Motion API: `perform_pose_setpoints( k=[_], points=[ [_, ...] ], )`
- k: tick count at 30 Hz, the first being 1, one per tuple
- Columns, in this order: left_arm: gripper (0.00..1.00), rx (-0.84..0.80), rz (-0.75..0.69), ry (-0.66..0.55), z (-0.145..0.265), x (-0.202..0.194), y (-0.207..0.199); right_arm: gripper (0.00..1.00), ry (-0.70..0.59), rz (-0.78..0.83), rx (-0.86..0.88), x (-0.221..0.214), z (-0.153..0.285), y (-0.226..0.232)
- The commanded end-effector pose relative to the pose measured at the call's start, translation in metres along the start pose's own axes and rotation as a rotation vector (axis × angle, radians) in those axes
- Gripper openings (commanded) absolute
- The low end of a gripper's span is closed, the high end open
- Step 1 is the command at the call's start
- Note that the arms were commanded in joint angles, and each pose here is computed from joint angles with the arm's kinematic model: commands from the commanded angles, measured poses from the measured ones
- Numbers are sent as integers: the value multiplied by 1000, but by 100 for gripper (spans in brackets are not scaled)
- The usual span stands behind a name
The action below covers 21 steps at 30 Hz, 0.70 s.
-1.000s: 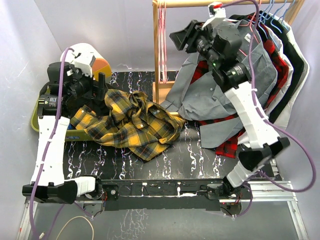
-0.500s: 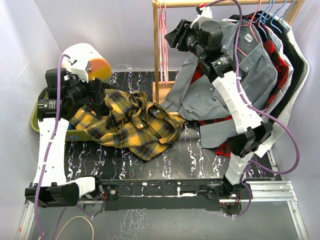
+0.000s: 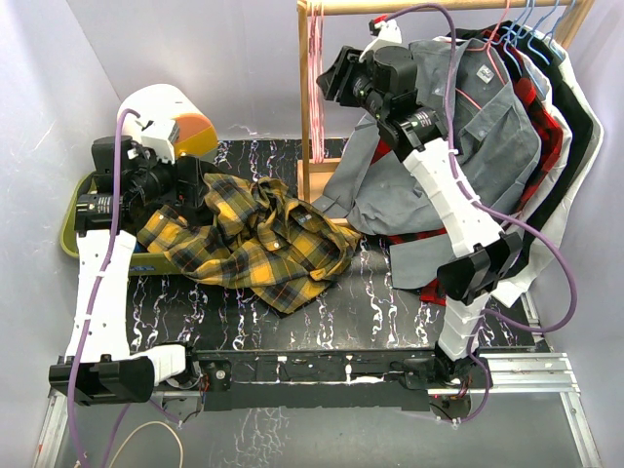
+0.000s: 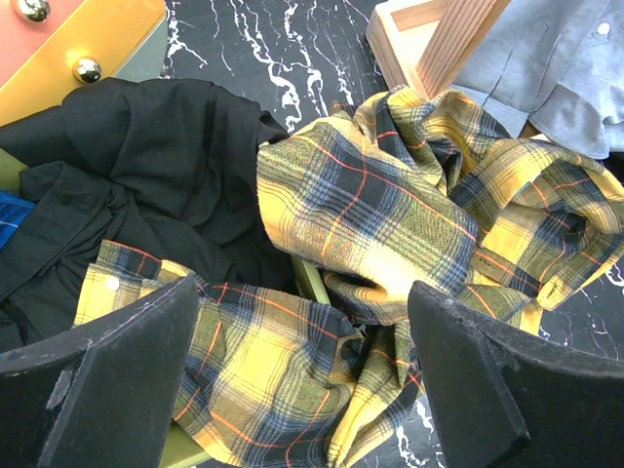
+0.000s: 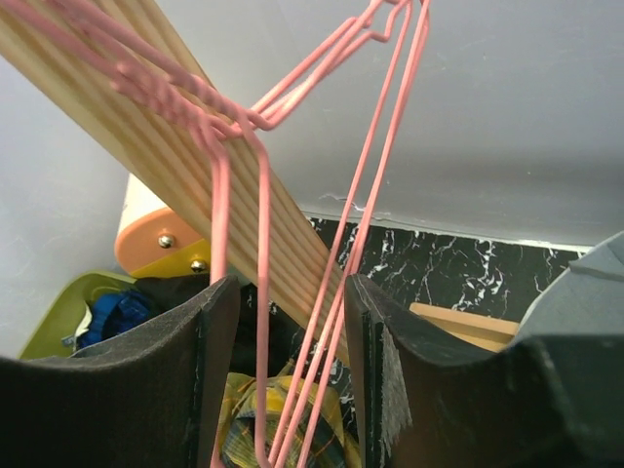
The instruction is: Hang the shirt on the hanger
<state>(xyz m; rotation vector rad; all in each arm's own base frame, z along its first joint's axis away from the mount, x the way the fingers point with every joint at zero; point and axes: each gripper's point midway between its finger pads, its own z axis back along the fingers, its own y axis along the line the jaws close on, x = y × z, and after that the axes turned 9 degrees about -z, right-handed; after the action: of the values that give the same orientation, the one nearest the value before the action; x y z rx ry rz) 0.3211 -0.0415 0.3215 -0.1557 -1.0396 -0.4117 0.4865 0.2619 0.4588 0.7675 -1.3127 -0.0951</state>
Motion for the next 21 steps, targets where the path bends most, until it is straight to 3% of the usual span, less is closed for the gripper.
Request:
perform_pose_setpoints(
  k=[1,10,13,16,21],
  points=[
    [87,-9,2,-38,8,6,-4,49,-60,31,-33,16,0,1],
    [87,-66,-29,-22,10,4,-13,45,-23,54,-122,0,-2,-20],
    [97,-157,11,64,7,-8,-28,45,2,58,-144,-11,4,-26],
    [97,-158,-5,157,2,-19,-34,45,16,69,-161,-21,14,-29],
    [97,-75,-162,262,-2,-28,-33,45,16,82,-200,-25,37,-37]
  ],
)
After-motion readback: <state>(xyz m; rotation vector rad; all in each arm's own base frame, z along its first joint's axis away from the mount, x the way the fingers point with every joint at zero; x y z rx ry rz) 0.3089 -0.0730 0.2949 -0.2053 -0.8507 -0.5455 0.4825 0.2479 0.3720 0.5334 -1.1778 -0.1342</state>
